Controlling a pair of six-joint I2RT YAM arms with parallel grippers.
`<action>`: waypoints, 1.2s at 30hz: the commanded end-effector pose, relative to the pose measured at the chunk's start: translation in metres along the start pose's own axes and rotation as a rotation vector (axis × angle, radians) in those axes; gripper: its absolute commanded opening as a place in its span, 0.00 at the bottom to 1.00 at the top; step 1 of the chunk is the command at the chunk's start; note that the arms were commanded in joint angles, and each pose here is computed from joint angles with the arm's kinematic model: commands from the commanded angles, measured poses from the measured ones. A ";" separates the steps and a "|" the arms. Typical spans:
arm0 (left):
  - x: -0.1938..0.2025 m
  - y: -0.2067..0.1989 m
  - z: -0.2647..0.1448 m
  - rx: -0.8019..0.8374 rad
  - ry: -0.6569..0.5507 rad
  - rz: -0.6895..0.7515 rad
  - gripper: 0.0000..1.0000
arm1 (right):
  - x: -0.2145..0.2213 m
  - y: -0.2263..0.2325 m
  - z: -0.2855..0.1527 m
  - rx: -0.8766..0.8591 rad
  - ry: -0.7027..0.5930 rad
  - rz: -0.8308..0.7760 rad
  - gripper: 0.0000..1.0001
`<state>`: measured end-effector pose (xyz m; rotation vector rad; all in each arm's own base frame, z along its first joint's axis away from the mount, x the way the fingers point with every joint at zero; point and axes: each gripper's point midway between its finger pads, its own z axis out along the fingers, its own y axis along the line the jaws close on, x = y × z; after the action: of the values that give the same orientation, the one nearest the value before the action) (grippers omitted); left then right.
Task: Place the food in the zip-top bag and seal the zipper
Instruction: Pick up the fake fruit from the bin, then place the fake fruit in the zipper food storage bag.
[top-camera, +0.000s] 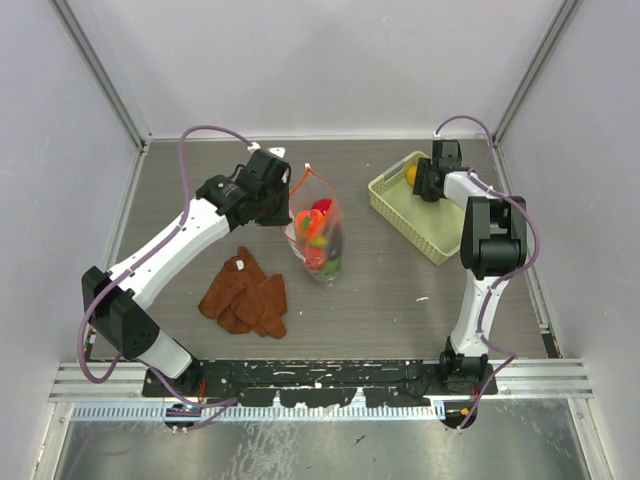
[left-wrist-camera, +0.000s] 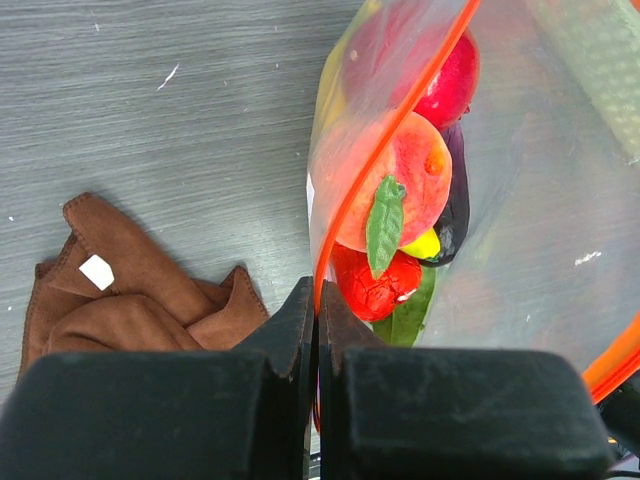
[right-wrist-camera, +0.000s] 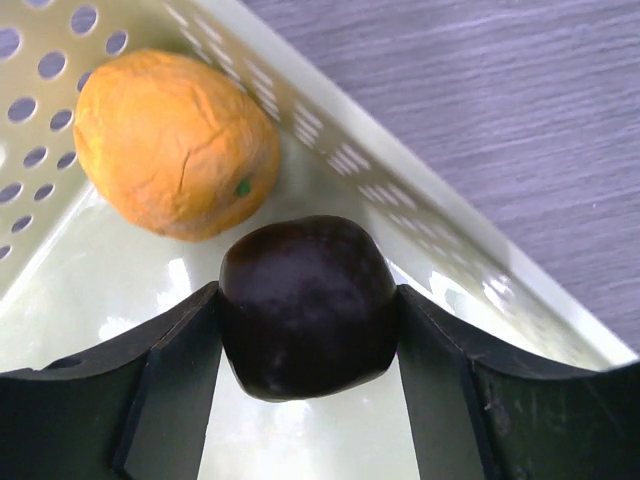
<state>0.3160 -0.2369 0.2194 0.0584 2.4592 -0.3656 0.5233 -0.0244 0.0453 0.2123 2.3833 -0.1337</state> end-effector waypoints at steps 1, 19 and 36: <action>-0.021 -0.005 -0.017 0.028 -0.068 0.004 0.00 | -0.035 0.001 -0.043 -0.034 -0.100 0.041 0.55; -0.028 -0.008 -0.020 0.040 -0.086 -0.001 0.00 | -0.053 0.067 -0.206 -0.279 -0.139 0.076 0.50; -0.030 -0.021 -0.021 0.088 -0.077 -0.021 0.00 | -0.059 0.218 -0.390 -0.672 -0.343 -0.097 0.49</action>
<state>0.3146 -0.2403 0.2273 0.0786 2.4550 -0.3933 0.3616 0.2267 0.3185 -0.2315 2.0778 0.4675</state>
